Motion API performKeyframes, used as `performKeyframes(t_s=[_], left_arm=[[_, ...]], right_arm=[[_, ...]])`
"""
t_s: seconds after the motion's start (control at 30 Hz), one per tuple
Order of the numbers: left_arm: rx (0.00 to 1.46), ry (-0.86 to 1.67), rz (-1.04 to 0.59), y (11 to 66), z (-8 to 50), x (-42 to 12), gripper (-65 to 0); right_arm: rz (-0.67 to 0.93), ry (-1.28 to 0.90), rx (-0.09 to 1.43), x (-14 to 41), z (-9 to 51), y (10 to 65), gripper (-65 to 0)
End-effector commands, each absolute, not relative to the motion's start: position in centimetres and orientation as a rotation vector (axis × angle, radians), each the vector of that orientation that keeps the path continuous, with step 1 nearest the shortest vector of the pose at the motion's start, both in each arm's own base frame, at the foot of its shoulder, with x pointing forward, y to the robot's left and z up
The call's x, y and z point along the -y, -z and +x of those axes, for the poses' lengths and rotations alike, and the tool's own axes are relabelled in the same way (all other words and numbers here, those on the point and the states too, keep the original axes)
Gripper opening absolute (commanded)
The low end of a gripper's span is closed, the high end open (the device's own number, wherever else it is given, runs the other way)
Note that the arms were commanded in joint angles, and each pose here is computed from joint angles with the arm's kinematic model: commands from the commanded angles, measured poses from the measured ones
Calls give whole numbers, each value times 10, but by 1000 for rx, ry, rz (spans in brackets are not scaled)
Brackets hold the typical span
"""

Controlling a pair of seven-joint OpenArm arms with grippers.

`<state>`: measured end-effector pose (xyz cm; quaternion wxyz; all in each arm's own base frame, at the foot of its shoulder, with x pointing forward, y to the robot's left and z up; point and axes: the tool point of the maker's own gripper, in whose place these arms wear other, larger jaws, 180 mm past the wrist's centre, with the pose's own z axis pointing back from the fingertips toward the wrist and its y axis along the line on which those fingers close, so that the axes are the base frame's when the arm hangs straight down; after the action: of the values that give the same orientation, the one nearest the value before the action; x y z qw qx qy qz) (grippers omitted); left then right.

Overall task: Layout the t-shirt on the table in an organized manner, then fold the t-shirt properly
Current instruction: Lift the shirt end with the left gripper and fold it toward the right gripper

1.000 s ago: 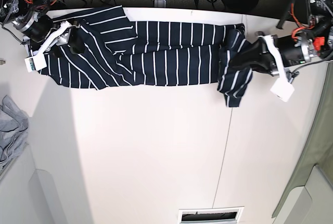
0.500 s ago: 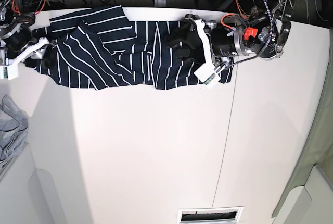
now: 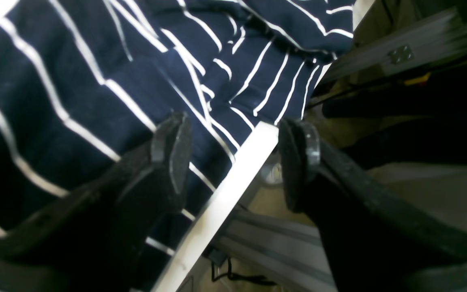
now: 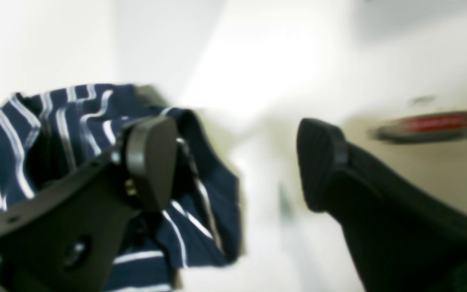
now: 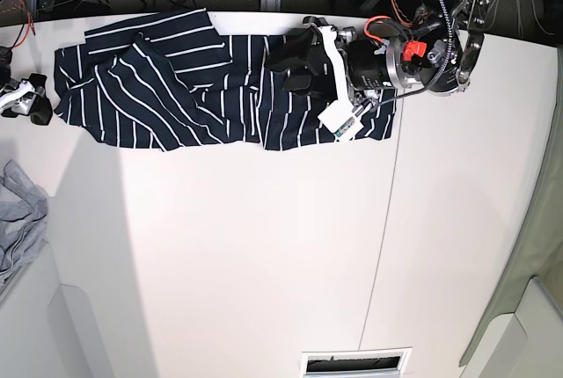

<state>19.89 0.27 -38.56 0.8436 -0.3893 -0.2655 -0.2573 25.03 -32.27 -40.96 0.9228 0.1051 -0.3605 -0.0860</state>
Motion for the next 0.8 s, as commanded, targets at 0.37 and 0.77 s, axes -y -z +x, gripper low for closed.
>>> performKeyframes(t_s=[0.37,0.77], left_arm=[[612,549,-800,379,209,-8,-289],[673,480,-796,363,231,-45,-290]], right_arm=[[451,82,610,241,248,450,-237],[410,124,746,263,282,419,-650]])
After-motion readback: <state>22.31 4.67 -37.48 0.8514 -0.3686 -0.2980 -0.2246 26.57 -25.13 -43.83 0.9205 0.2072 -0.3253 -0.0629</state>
